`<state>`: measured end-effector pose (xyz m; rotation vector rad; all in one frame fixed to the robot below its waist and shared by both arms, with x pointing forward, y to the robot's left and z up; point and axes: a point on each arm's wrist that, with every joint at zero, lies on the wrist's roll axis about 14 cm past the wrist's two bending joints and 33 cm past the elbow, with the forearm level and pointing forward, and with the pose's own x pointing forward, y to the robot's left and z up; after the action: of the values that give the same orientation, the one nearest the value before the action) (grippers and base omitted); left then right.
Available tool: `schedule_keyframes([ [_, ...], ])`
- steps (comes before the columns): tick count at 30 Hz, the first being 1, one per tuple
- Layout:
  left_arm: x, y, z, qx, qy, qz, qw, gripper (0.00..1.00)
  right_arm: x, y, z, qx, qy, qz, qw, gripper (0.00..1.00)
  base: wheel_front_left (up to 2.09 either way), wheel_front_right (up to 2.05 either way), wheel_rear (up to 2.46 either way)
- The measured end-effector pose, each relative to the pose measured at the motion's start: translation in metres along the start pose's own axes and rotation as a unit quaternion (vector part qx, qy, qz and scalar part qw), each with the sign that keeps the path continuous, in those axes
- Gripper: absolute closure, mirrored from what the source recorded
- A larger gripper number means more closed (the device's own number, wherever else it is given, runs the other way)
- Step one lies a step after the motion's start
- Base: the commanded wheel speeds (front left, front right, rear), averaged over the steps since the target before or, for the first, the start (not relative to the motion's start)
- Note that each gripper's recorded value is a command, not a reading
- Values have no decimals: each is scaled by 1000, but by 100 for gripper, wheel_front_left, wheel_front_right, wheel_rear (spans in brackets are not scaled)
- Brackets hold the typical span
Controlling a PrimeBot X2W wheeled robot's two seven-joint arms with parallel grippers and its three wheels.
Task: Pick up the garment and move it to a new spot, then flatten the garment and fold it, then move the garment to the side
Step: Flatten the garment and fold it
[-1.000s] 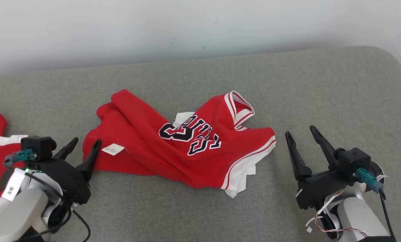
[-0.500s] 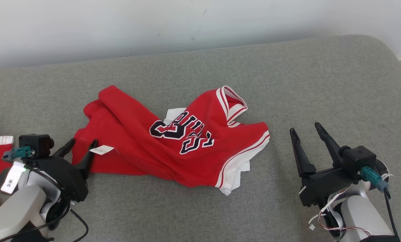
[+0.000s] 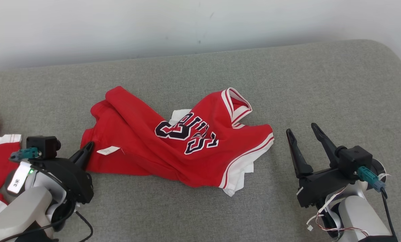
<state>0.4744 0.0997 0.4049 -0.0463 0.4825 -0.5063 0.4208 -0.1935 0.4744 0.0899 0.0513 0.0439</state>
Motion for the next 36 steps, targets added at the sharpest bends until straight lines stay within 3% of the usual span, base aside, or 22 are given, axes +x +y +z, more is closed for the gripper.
schedule_keyframes([
  [16,-12,-4,24,42,-43,-6,998,100,-8,5,2,1,-1,6,1000,0,0,0,0],
  [20,-19,-18,28,50,-57,-20,997,100,-13,9,2,3,0,11,1000,0,0,0,0],
  [36,-95,-18,0,32,-92,34,995,100,-12,39,3,21,-7,45,999,0,0,0,0],
])
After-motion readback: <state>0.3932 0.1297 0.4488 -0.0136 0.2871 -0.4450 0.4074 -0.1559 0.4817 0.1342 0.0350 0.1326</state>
